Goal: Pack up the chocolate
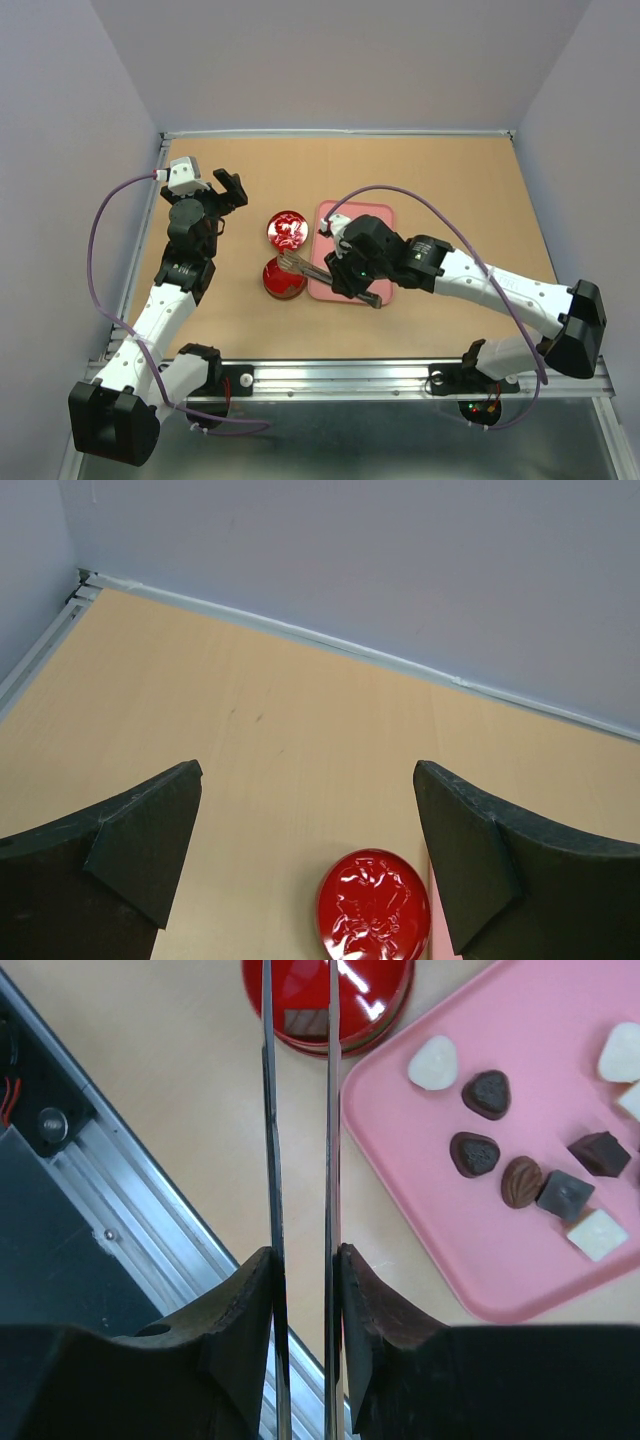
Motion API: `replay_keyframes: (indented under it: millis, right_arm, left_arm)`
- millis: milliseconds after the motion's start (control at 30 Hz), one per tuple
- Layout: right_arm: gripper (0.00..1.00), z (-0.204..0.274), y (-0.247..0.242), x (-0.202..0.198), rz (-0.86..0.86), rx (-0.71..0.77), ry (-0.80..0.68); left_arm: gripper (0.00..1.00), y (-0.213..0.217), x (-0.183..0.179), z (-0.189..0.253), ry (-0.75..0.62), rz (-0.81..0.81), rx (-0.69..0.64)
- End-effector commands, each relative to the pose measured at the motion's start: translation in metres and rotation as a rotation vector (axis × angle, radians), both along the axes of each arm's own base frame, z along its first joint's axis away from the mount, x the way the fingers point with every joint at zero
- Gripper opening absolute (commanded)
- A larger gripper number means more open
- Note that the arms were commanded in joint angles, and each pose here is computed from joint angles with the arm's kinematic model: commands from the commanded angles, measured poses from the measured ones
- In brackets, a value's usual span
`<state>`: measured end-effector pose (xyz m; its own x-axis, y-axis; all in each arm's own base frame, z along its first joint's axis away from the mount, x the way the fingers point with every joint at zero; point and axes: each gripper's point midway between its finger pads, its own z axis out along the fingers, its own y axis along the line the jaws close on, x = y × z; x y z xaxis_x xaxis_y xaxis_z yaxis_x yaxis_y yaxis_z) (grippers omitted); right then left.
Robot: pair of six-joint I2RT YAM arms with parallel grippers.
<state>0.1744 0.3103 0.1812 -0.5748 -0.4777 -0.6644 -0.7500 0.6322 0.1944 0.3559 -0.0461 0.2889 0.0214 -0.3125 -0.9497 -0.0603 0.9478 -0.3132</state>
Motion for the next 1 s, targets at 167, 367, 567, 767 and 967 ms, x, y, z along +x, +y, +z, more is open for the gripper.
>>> replay_keyframes:
  millis: [167,367,567,767,967]
  right_arm:
    - [0.28,0.017,0.030,-0.003,0.085,0.079,-0.039]
    - [0.36,0.009,0.029,-0.002,0.085,0.055,-0.033]
    - [0.48,0.007,0.031,-0.001,0.085,0.049,-0.034]
    - [0.55,0.006,0.029,0.001,0.079,0.044,-0.043]
    - [0.52,0.014,0.025,0.007,0.039,0.051,-0.076]
  left_arm:
    - [0.99,-0.002,0.000,0.029,-0.071,-0.004,-0.019]
    - [0.99,-0.002,0.000,0.030,-0.072,-0.006,-0.023]
    - [0.99,-0.002,0.001,0.029,-0.071,-0.006,-0.022]
    - [0.99,-0.002,-0.001,0.029,-0.068,-0.006,-0.021]
    - [0.99,-0.001,-0.001,0.030,-0.074,-0.001,-0.023]
